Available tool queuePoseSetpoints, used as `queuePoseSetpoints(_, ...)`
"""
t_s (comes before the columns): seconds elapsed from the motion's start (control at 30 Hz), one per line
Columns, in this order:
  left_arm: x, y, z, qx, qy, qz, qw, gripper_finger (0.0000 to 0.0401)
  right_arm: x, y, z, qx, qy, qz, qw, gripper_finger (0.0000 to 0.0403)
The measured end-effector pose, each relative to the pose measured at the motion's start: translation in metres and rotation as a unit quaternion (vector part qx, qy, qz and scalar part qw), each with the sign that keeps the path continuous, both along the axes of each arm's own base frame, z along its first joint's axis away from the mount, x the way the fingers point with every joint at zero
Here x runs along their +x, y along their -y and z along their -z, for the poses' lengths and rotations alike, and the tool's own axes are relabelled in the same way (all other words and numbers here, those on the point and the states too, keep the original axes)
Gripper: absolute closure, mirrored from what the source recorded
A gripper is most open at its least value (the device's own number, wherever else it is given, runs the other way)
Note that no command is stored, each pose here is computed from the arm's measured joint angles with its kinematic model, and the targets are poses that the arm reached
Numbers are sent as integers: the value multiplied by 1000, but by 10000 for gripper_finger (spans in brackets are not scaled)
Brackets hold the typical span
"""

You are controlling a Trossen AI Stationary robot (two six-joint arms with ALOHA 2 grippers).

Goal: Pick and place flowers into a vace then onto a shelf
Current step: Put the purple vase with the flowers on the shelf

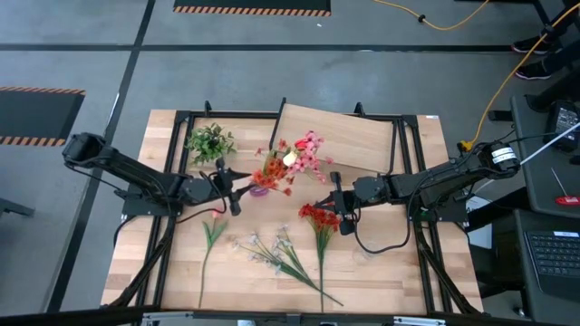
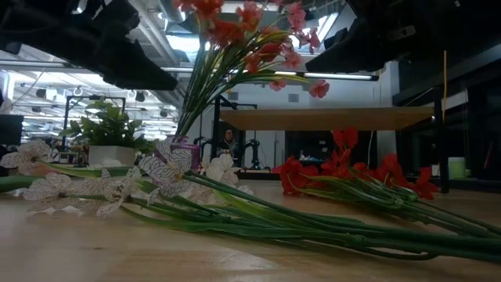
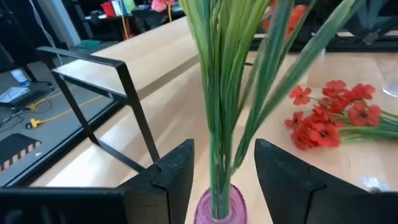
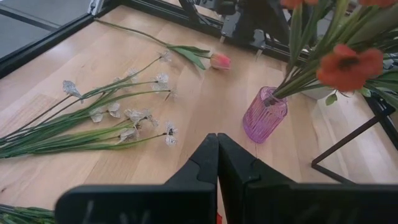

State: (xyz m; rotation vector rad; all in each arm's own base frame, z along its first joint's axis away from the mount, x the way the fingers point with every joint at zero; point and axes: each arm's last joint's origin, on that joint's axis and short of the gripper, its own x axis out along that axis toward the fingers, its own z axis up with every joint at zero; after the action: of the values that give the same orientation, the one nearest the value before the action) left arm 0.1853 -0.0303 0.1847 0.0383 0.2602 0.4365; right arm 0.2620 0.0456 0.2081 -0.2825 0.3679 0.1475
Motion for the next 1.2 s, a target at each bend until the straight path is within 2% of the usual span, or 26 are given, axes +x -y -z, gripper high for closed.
queuePoseSetpoints(0.33,-6,9,0,-2,-9,30,1000,254,0,0,-1,0,3,0,1000,398)
queuePoseSetpoints(0.57,-9,13,8,6,-55,53,997,280,0,0,-1,1,4,0,1000,398)
queuePoseSetpoints(0.7,-10,13,8,-32,-35,28,998,281,0,0,-1,1,4,0,1000,398)
queuePoseSetpoints(0.9,-9,13,10,-42,-40,21,998,235,0,0,-1,1,4,1,1000,398)
queuePoseSetpoints(1.2,-8,11,16,-20,-52,-13,998,152,1,0,-1,2,8,0,1000,398)
